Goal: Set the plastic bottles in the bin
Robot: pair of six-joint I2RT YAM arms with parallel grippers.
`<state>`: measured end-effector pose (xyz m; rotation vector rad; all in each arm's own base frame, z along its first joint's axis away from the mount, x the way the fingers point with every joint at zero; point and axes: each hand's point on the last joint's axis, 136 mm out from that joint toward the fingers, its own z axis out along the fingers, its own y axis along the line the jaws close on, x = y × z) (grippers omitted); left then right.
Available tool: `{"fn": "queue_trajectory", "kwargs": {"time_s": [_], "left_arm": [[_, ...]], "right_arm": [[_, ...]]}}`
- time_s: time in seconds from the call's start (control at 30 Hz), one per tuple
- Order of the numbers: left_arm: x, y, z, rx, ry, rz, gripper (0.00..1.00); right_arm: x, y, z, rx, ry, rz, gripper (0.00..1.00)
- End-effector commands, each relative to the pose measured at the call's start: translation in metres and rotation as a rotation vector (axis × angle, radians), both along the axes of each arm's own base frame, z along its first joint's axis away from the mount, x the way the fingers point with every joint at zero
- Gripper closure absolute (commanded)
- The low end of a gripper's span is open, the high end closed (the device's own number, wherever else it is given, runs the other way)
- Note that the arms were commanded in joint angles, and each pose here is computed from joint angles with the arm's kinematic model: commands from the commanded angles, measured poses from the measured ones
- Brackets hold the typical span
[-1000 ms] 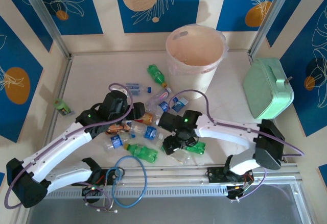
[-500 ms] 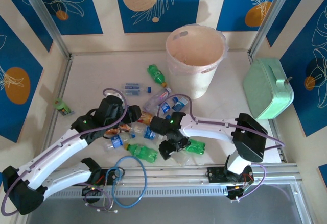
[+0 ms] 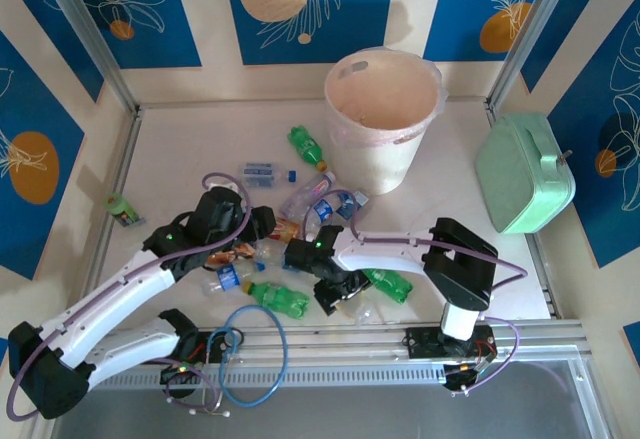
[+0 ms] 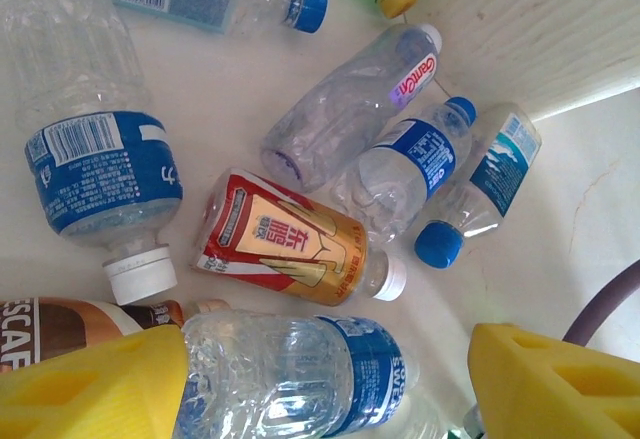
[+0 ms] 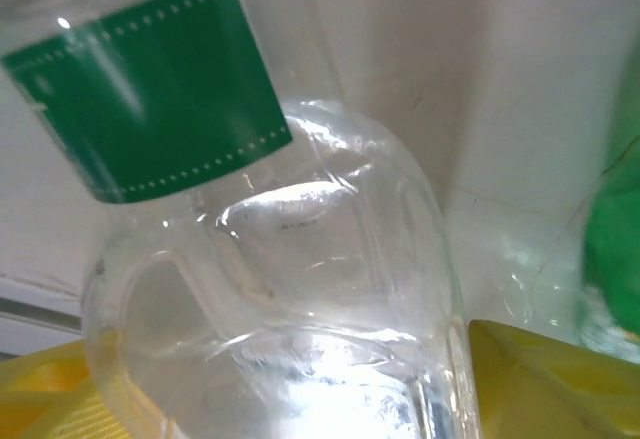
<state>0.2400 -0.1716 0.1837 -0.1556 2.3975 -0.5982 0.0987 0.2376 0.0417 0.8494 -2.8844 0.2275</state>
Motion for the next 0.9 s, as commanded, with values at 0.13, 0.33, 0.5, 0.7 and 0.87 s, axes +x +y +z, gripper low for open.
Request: {"fn": "queue_trajectory", "kwargs": {"time_s": [0.13, 0.33, 0.5, 0.7, 0.87], "left_arm": [[-0.001, 0.004, -0.005, -0.025, 0.006, 0.025, 0.26], [-0.002, 0.004, -0.014, -0.015, 0.025, 0.021, 0.26], [-0.002, 0.004, -0.014, -0.016, 0.022, 0.025, 0.26], [-0.001, 0.005, -0.013, -0.008, 0.015, 0.025, 0.26], [0.000, 0.004, -0.010, -0.010, 0.008, 0.020, 0.27]], "right_arm": [[0.011, 0.004, 0.010, 0.016, -0.061, -0.009, 0.34], [0.015, -0.001, 0.017, 0.034, -0.110, -0.039, 0.39], [0.015, -0.004, 0.028, 0.069, -0.140, -0.063, 0.42], [0.018, -0.003, 0.056, 0.164, -0.191, -0.097, 0.42], [0.025, 0.003, 0.097, 0.335, -0.248, -0.152, 0.42]]}}
